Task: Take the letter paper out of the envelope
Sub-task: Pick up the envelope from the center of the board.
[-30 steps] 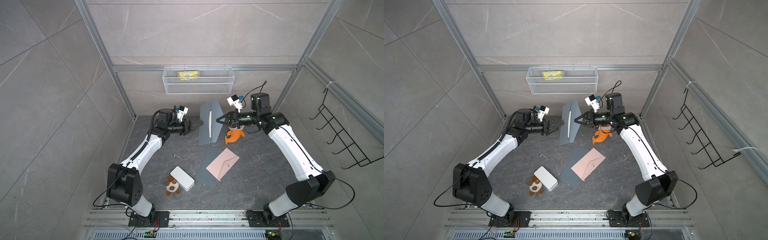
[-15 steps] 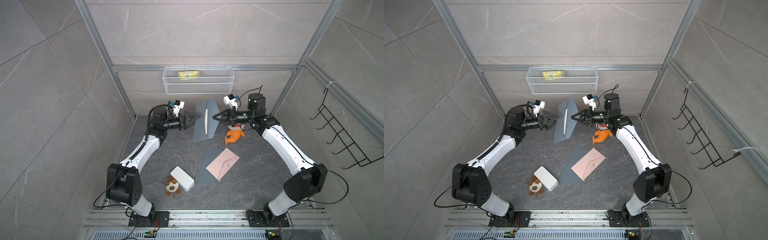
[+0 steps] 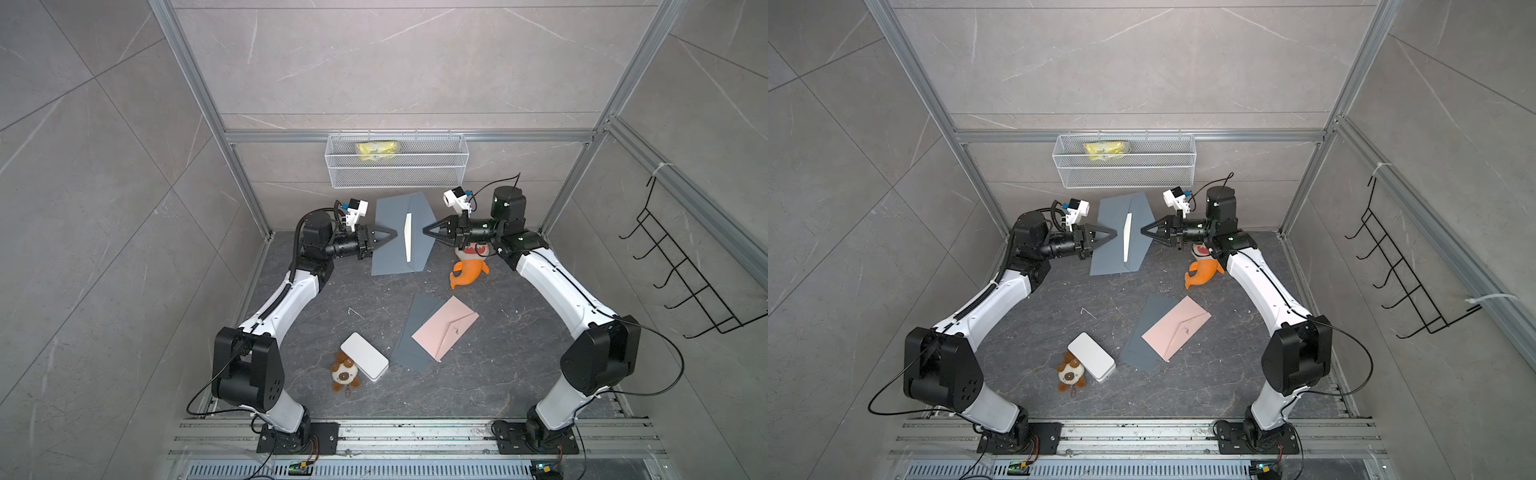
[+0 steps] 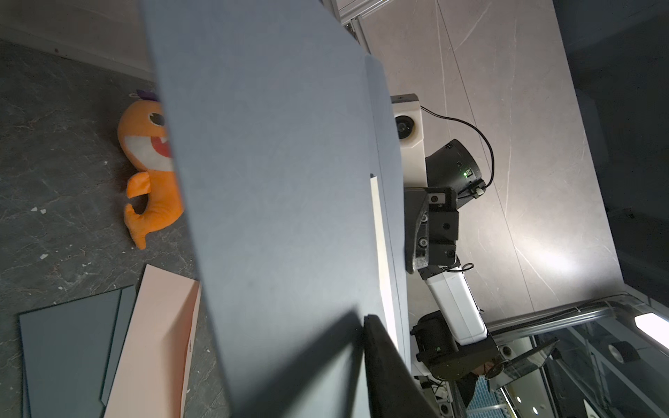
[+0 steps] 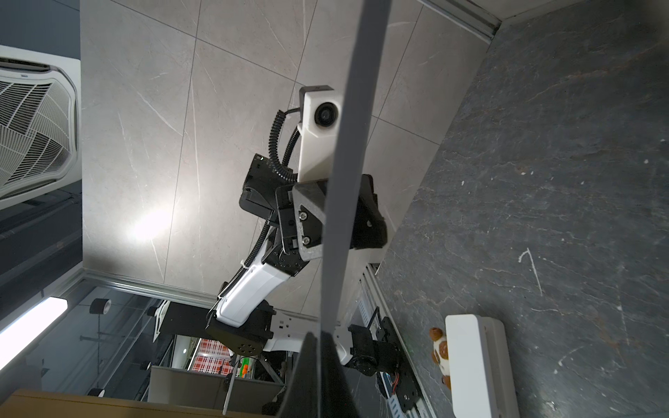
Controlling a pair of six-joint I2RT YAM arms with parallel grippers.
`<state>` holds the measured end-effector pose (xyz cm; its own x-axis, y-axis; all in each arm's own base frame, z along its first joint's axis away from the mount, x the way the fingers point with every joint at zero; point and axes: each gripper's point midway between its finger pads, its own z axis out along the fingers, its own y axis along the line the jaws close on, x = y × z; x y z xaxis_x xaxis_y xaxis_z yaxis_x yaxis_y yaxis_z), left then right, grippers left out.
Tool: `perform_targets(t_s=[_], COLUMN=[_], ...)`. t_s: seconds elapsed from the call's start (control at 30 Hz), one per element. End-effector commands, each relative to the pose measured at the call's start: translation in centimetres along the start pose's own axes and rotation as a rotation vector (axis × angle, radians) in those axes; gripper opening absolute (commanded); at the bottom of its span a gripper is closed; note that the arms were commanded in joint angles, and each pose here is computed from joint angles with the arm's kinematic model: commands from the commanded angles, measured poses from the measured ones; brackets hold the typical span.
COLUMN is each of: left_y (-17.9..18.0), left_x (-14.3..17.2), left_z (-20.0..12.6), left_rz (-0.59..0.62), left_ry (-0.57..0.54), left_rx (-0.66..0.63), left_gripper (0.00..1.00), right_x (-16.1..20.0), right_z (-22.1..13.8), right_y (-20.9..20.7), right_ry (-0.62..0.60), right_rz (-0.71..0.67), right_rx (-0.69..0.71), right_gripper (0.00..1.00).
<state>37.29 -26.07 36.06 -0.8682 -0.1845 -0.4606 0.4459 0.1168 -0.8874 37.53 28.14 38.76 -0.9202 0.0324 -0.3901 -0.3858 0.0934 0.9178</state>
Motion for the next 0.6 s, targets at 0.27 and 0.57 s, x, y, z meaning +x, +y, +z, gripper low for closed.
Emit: perform_targets(t_s=[0.27, 0.57], left_y=[-3.6, -3.9], left_x=[-1.6, -2.4], left_z=[-0.7, -0.3], left_rz=[0.016, -0.041], left_ry=[-0.077, -0.089], left_rx=[0.037, 0.084], left_gripper=[0.0, 0.0], right_x=[0.3, 1.6], right_z=[-0.7, -0.5], right_y=[-3.0, -5.8], right_ry=[-0.024, -0.064], right_rz=[0.007, 0.041], right_rx=[0.129, 0.212], right_gripper=[0.37, 0.5])
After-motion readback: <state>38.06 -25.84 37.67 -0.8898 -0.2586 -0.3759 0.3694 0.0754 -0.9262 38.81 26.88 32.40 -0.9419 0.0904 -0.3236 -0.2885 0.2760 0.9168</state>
